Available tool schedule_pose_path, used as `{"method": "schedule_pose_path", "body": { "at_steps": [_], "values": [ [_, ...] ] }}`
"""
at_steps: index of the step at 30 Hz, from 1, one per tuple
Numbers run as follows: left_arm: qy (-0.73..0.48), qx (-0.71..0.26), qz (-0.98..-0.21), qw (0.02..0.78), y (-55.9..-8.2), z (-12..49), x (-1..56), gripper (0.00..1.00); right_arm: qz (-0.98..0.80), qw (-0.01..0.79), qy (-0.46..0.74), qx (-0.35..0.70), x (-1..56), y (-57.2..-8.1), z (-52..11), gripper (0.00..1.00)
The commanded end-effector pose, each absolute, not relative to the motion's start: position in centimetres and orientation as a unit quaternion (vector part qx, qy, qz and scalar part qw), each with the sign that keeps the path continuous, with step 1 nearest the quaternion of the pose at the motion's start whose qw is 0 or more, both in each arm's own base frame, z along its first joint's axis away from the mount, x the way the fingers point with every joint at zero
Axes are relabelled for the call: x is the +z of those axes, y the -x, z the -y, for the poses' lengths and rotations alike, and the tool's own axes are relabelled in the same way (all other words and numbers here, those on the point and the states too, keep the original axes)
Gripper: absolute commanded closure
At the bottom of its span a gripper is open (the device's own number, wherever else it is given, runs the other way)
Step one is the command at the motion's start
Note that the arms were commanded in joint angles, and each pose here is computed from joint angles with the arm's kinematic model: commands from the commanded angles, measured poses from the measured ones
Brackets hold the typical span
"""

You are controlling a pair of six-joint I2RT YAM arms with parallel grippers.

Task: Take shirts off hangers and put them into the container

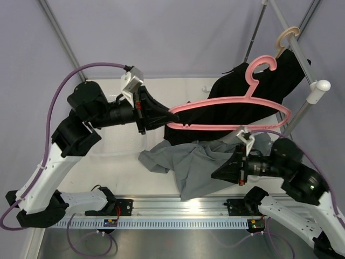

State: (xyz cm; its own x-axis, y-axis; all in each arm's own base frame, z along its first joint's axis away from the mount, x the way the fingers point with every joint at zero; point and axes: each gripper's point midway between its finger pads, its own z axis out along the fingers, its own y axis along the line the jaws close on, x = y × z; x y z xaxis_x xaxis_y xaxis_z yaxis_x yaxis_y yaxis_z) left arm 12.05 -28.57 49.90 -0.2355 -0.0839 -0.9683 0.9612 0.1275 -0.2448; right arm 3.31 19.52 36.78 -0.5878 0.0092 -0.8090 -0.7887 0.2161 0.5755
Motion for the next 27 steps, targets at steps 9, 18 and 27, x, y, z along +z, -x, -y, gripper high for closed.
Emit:
{"method": "schedule_pose_path", "body": {
  "at_steps": [9,18,27],
  "values": [
    [-0.425,-0.557,-0.507,0.502,-15.3,33.7,55.6,1.0,-0.743,0.258,0.275,0.552,27.0,-5.2,-25.0,1.0],
    [-0.431,-0.579,-0.504,0.475,-18.1,37.7,54.3,1.0,-0.812,0.294,0.242,0.442,22.1,-10.0,-27.3,1.0],
    [-0.432,-0.598,-0.494,0.46,-20.3,40.7,54.2,1.0,-0.82,0.291,0.234,0.434,20.7,-10.0,-26.9,1.0]
  ]
}}
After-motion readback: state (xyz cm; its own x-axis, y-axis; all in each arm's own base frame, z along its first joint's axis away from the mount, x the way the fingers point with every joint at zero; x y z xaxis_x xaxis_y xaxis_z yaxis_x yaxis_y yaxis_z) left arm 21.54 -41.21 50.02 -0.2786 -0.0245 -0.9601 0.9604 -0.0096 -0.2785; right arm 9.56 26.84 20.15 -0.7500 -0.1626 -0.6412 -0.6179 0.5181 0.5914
